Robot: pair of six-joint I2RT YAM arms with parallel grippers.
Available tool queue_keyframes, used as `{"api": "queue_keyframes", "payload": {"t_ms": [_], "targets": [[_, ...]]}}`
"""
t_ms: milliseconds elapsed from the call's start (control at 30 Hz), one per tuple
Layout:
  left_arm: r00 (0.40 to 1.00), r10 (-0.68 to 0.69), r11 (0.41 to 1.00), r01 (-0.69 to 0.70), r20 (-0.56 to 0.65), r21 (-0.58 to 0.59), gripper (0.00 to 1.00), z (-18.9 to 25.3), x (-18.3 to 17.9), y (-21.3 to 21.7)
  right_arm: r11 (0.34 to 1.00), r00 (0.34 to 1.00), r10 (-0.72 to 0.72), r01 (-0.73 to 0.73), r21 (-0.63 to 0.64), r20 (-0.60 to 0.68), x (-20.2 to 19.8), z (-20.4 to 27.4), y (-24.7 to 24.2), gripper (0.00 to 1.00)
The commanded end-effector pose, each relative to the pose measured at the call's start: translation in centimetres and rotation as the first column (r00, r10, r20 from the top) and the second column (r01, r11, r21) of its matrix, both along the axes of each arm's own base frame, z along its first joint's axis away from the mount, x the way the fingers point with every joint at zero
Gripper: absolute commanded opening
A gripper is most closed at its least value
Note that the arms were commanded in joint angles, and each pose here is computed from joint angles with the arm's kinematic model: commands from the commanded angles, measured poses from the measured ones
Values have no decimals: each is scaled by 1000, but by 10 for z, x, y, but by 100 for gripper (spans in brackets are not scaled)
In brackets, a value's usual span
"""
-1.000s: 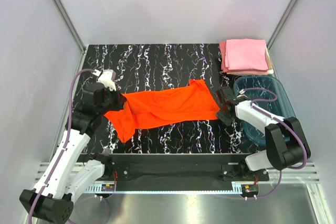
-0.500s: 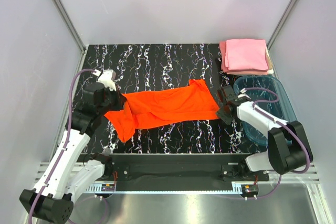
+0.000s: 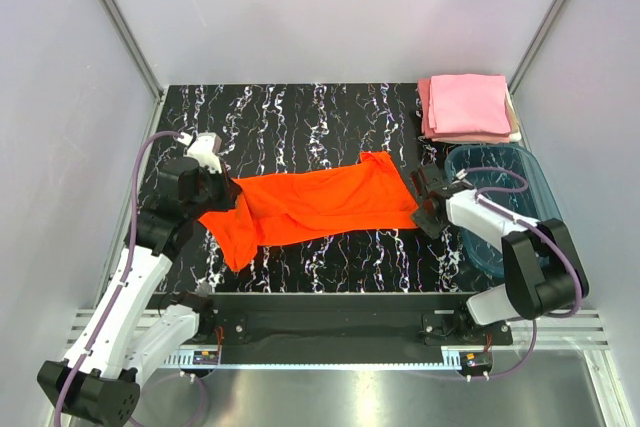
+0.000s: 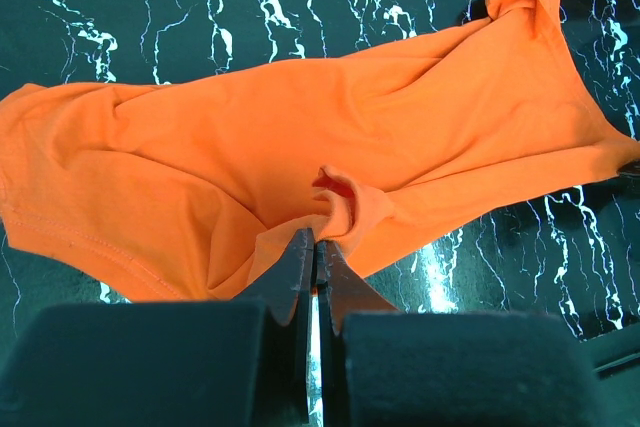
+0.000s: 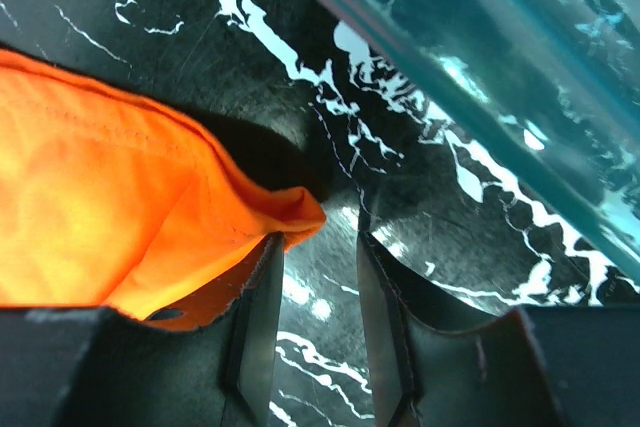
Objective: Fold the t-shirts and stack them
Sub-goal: Flatten the tshirt out
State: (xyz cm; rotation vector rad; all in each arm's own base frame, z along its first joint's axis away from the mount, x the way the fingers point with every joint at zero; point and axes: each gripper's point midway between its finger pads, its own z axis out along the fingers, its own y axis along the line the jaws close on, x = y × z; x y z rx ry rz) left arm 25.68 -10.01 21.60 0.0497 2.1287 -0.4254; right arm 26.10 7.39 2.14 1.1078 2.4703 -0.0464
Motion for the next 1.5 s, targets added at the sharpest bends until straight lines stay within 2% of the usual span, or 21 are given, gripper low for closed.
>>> {"api": "queue_keyframes", "payload": {"t_ms": [0,167,300,467,567,600,767,900,1000,1033,1067,1100,1133,1167,1200,1233,1300,1333,1467], "targets": [[998,-19,1000,19,54,-14,0,17,6,-4,999,998,-24,27,-39,62,22,7,-2,42],[998,-18,1000,19,55,-16,0,17,6,-4,998,1000,-19,20,-57,15,19,-10,-4,42],[999,-20,1000,21,51,-20,0,16,5,-5,999,1000,-7,7,-49,-8,18,-19,-1,38],[999,-19,1000,20,48,-18,0,14,5,-4,999,1000,8,-8,-54,-7,20,-20,-1,22],[998,-16,1000,17,54,-18,0,15,5,-4,998,1000,18,-18,-56,-10,22,-21,0,3],[998,-12,1000,13,54,-19,0,15,6,-4,998,1000,25,-25,-56,-8,23,-20,1,0],[995,-19,999,23,100,-39,0,37,7,-6,995,996,91,-90,-46,22,31,1,6,0],[978,-6,999,13,209,-33,0,85,9,-1,986,972,162,-154,-59,172,46,86,8,0],[952,1,999,11,305,-39,0,140,4,3,975,914,219,-214,-53,342,44,169,9,0],[934,5,998,15,358,-54,0,171,-4,5,974,880,222,-223,-49,420,36,202,7,0],[920,3,997,26,392,-70,0,188,-10,5,970,870,235,-240,-44,434,26,216,5,0],[906,1,996,39,423,-85,0,203,-18,5,963,831,255,-265,-52,495,22,249,5,0],[869,5,989,67,494,-129,0,237,-37,5,961,798,253,-273,-47,547,10,273,2,0],[850,11,985,82,526,-153,0,252,-48,6,960,794,256,-278,-44,551,-4,285,-2,0],[835,15,975,109,550,-192,0,267,-61,4,957,751,249,-286,-38,611,-13,313,-3,0],[789,-8,960,178,615,-215,0,292,-87,1,955,695,235,-296,-28,680,-31,337,-7,0],[746,-27,928,266,665,-261,0,313,-116,-4,940,611,214,-340,9,762,-57,375,-5,0],[698,-60,904,342,714,-258,0,328,-143,-8,936,570,196,-350,20,798,-73,391,-9,0],[619,-100,852,458,779,-254,0,351,-198,-10,906,468,155,-419,63,870,-116,429,-9,0]]}}
